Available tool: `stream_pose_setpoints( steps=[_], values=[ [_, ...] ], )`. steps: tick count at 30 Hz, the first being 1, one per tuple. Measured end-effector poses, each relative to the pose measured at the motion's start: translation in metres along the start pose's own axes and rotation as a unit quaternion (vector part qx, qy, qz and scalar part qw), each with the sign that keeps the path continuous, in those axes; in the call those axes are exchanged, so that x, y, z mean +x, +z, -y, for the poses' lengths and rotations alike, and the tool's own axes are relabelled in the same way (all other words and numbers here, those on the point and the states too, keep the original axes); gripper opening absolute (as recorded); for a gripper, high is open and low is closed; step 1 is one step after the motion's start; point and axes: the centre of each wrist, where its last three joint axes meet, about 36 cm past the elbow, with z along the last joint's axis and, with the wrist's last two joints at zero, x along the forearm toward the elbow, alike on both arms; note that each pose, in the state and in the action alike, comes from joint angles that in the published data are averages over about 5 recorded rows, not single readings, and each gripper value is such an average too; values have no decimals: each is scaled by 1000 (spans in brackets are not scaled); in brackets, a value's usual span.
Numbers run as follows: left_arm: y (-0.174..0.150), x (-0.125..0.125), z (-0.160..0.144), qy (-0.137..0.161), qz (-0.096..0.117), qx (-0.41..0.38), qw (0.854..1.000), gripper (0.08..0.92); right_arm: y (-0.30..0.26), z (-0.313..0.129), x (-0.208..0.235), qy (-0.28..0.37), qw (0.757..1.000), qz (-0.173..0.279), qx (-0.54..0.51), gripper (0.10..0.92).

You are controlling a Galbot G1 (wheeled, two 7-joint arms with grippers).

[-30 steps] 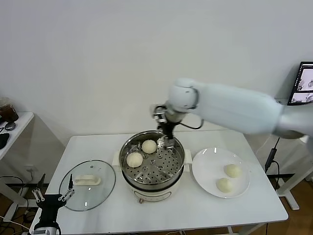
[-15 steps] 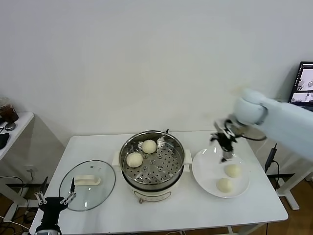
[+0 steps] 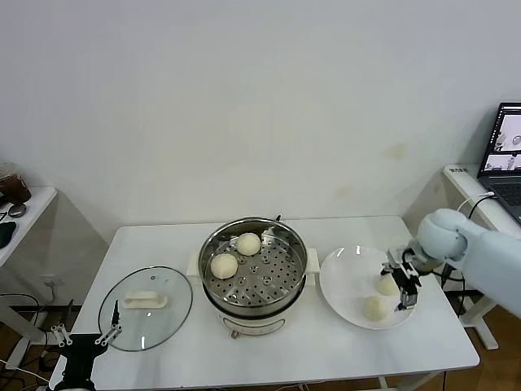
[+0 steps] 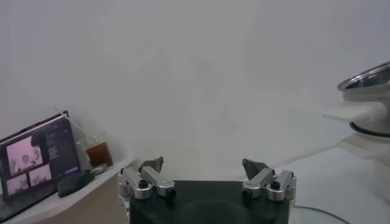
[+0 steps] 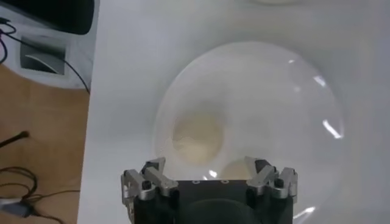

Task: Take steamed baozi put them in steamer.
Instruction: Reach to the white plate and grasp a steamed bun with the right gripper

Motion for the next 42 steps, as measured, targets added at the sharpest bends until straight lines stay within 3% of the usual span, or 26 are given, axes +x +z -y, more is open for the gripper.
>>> stream_pose_setpoints(
  steps=[18, 37, 42],
  values=[
    [6, -1, -2, -4, -4, -2, 1000, 823, -15, 5, -57, -2, 1000, 8, -4, 805],
    [6, -1, -2, -5, -4, -1, 1000, 823, -16, 7, -60, -14, 1000, -5, -17, 400],
    [5, -1, -4, -6, -3, -1, 1000, 823, -16, 9, -51, -16, 1000, -3, -14, 358]
  ],
)
